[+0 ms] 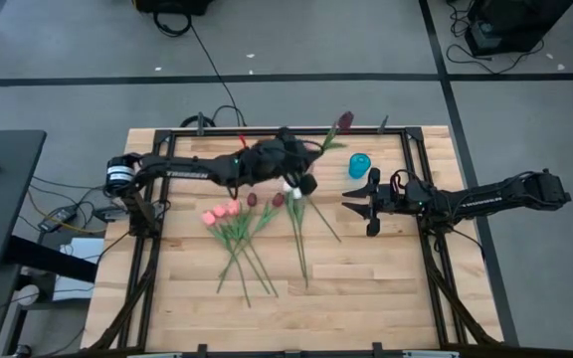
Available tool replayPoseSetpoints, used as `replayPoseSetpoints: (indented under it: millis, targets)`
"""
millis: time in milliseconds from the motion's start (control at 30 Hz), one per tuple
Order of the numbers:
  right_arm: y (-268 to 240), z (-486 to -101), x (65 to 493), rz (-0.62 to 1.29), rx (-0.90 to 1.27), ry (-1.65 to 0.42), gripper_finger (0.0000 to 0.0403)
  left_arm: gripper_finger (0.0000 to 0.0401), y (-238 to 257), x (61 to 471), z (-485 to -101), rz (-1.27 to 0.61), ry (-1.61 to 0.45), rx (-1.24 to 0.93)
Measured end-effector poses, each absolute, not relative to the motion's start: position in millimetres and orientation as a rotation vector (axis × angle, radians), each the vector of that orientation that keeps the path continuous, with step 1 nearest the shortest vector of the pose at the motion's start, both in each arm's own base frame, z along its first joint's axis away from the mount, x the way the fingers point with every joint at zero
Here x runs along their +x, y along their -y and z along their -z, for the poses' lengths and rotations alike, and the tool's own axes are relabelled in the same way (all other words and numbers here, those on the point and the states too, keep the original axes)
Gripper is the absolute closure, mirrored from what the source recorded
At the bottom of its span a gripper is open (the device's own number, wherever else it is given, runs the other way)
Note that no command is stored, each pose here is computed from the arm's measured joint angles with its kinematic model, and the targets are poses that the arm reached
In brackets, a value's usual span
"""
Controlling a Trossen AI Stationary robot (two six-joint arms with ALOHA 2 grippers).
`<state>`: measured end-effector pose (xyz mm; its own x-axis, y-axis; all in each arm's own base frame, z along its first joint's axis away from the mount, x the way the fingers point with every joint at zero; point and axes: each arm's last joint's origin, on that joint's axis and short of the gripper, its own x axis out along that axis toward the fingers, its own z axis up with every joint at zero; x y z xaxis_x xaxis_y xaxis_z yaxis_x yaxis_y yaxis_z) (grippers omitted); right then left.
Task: Sort flowers into vase by color
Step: Put the right dark red flower into the pink vase
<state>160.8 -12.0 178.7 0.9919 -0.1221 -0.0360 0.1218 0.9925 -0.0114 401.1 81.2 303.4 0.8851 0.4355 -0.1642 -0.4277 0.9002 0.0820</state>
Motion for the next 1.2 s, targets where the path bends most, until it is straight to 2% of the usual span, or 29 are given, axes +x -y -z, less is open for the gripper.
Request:
replayPoseSetpoints:
  millis: [267, 500, 667, 867, 1200]
  targets:
    - [12, -179, 161, 0.122, -0.011, -0.04, 0.027, 0.0398, -134, 406, -297, -0.47, -0.001, 0.089]
    - [15, -175, 160, 0.144, -0.003, -0.076, 0.027, 0.0398, -150, 400, -304, -0.373, 0.09, 0.008]
    - [16, -174, 160, 0.149, 0.017, -0.088, 0.027, 0.0398, -155, 398, -304, -0.365, 0.089, 0.01]
    - [16, -172, 160, 0.15, 0.025, -0.108, 0.027, 0.0398, -164, 381, -326, -0.345, 0.12, 0.018]
    - [16, -172, 160, 0.149, 0.026, -0.1, 0.027, 0.0398, -175, 380, -315, -0.374, 0.053, 0.013]
